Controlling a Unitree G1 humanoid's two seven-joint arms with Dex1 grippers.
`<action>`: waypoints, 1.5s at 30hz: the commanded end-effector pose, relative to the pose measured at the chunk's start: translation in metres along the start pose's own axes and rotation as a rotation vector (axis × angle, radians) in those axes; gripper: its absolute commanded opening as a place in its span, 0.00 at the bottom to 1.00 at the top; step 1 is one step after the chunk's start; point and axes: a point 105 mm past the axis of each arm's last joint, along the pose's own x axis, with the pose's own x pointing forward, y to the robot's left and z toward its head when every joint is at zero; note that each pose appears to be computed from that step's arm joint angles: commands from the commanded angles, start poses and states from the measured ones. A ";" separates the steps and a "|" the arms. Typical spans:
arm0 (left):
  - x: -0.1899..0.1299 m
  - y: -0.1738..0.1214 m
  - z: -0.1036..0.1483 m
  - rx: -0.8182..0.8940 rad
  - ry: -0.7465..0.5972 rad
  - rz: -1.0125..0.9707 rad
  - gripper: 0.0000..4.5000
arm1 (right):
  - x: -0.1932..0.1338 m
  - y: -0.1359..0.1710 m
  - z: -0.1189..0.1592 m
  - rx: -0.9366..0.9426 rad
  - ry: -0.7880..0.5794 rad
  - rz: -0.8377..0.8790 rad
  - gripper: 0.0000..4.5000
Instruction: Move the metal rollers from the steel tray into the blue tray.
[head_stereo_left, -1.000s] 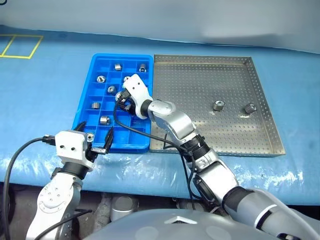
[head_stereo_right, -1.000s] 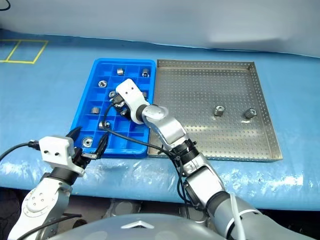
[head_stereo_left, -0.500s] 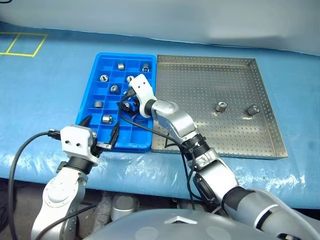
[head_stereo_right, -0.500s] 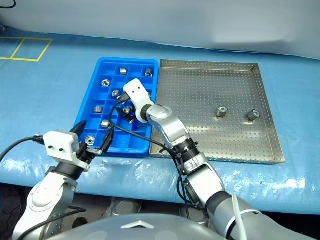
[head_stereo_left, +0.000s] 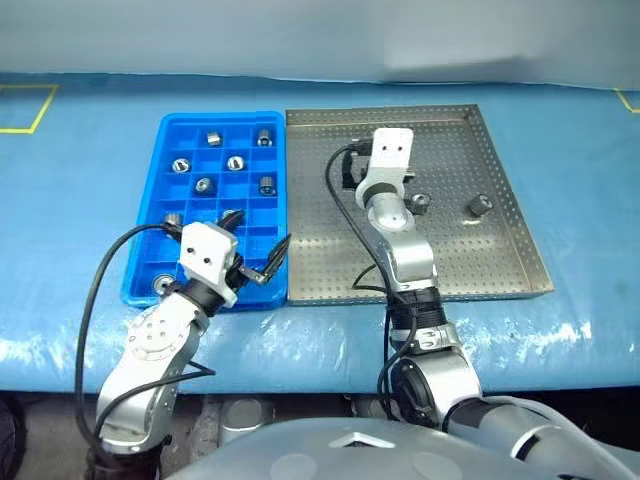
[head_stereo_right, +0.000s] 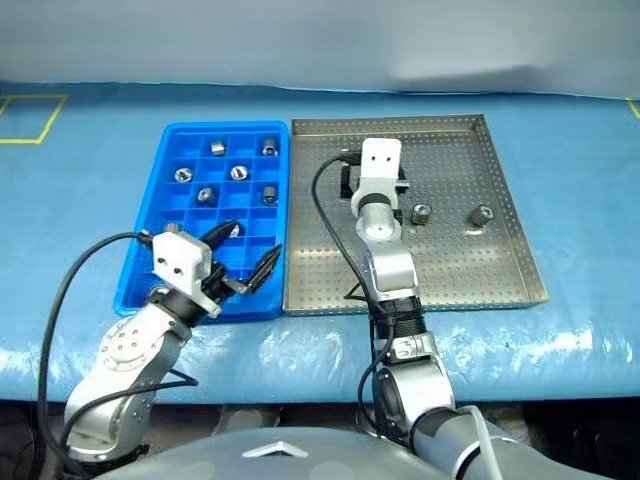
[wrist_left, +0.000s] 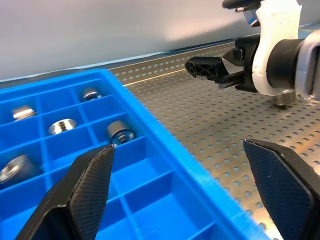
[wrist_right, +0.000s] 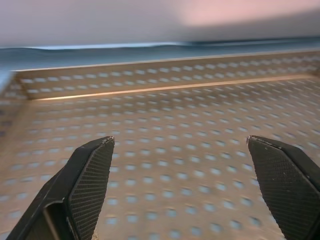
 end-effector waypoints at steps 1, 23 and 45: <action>0.005 -0.009 0.004 0.005 -0.018 -0.071 1.00 | -0.007 -0.003 -0.005 0.089 0.026 -0.106 1.00; 0.015 -0.041 -0.009 0.058 0.036 -0.285 1.00 | -0.011 -0.009 -0.051 0.131 0.223 -0.156 0.81; -0.017 0.029 0.003 0.062 -0.050 0.232 1.00 | -0.087 0.132 0.061 0.086 -0.075 0.882 0.41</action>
